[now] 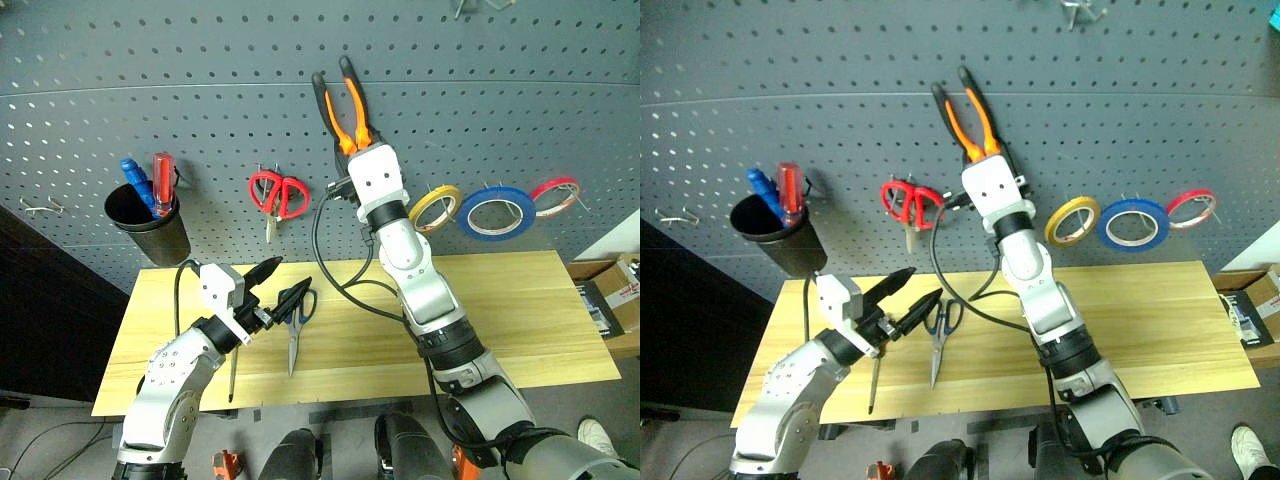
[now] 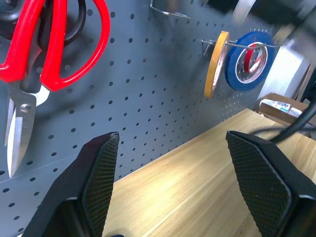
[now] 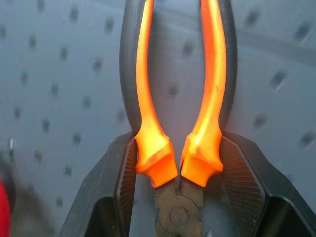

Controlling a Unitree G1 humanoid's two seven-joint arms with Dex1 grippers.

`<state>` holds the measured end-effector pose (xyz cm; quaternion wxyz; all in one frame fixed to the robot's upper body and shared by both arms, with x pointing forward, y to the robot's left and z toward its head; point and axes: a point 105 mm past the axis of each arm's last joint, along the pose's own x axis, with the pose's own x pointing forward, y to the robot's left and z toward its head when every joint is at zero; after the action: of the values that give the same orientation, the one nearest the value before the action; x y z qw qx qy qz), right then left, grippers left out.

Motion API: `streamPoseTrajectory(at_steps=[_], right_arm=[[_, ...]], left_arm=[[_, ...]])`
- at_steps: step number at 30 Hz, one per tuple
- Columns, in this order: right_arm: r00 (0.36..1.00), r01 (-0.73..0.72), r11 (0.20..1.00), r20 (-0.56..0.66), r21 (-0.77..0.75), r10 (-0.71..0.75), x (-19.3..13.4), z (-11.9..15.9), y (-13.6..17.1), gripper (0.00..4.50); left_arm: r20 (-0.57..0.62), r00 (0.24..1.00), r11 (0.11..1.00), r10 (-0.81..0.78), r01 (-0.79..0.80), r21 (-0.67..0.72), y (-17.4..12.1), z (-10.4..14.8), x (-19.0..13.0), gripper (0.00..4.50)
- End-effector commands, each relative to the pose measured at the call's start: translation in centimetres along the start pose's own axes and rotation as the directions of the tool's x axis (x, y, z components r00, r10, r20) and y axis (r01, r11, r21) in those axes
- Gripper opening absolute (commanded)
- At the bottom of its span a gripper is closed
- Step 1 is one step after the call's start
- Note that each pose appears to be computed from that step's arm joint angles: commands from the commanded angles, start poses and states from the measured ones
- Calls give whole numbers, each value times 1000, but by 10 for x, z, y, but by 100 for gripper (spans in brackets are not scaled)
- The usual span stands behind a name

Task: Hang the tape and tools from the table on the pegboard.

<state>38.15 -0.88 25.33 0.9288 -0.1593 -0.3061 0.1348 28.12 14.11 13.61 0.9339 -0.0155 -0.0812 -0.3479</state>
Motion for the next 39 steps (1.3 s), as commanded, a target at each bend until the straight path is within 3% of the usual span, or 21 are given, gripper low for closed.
streamPoseTrajectory(at_steps=[1, 12, 16, 19, 24, 31, 34, 39], right_arm=[[998, 46, 999, 37, -6, -46, 3, 1, -13, 218], [999, 37, 999, -16, 29, -36, -16, -11, -8, 218], [999, 44, 998, -35, 51, -42, -22, -10, -13, 341], [997, -27, 995, -76, 95, 34, -34, -7, -12, 436], [966, -157, 971, -174, 183, 189, -67, -7, -8, 447], [843, -308, 817, -257, 488, 472, -119, 0, 6, 447], [776, -314, 760, -307, 569, 551, -140, -7, 9, 447], [694, -331, 727, -367, 601, 619, -163, -15, 10, 447]], left_arm=[[42, 999, 1000, -6, 5, 25, -2, 10, 2, 369], [31, 1000, 1000, -1, 0, 19, 1, 3, 0, 369], [10, 1000, 1000, 14, -14, 23, 4, -1, 0, 369], [-31, 999, 999, 34, -33, 17, 7, -8, 0, 369], [-190, 975, 994, 112, -106, 40, 18, -32, -1, 369], [-496, 862, 992, 105, -52, 118, 14, -76, -14, 369], [-655, 740, 986, 155, -72, 152, 18, -106, -26, 369], [-749, 609, 965, 259, -141, 220, 24, -129, -37, 369]])
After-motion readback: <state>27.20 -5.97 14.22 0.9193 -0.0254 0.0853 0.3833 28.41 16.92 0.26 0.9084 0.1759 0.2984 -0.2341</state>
